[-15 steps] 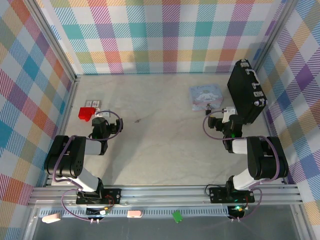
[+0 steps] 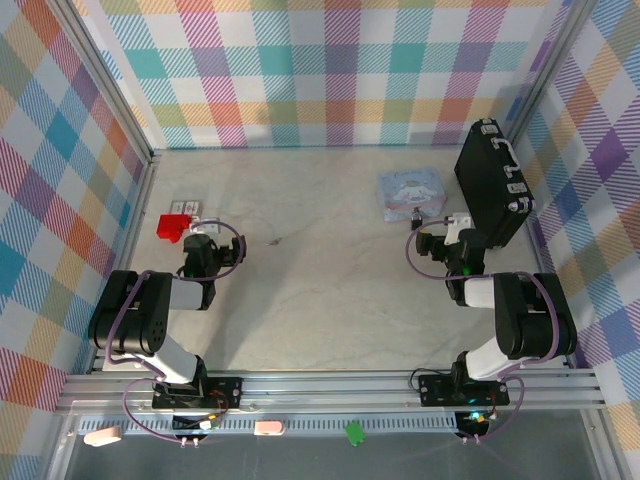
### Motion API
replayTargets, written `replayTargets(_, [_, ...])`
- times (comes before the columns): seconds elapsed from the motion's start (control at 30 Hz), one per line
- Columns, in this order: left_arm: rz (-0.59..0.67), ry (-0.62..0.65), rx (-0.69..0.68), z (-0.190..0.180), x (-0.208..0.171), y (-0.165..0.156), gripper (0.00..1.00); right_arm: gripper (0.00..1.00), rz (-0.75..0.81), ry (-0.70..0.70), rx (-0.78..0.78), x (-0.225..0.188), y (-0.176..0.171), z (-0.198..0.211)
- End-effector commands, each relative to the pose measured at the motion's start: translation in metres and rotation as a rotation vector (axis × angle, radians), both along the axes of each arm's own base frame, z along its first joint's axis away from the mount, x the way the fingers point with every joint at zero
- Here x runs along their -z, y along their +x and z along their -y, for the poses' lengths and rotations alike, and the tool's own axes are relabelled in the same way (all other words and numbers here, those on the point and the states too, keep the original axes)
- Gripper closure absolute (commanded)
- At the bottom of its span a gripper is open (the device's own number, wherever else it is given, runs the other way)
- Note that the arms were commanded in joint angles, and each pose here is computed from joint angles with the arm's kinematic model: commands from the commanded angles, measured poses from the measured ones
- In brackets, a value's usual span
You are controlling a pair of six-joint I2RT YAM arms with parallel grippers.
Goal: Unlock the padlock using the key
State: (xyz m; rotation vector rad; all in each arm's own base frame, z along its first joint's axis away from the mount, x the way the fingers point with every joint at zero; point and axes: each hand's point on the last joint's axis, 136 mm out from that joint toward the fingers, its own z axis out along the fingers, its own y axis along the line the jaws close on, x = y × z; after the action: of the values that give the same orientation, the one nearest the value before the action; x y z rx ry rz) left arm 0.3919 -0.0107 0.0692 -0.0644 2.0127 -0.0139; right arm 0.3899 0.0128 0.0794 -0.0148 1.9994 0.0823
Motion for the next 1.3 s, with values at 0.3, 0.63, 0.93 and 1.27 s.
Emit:
replayTargets(0.3, [0.045, -0.008, -0.001, 0.004, -0.012, 0.01, 0.0, 0.01, 0.046, 0.024, -0.017, -0.012, 0.008, -0.006])
replayTargets(0.63, [0.045, -0.007, -0.001, 0.004, -0.012, 0.01, 0.0, 0.01, 0.046, 0.024, -0.017, -0.012, 0.008, -0.006])
replayTargets(0.93, [0.152, -0.011, -0.009, 0.002, -0.043, -0.012, 0.0, 0.01, 0.041, 0.019, -0.115, -0.035, -0.001, -0.023])
replayTargets(1.27, [0.01, -0.07, -0.399, -0.048, -0.101, -0.054, 0.0, 0.01, 0.034, 0.149, -0.201, -0.126, -0.044, -0.051])
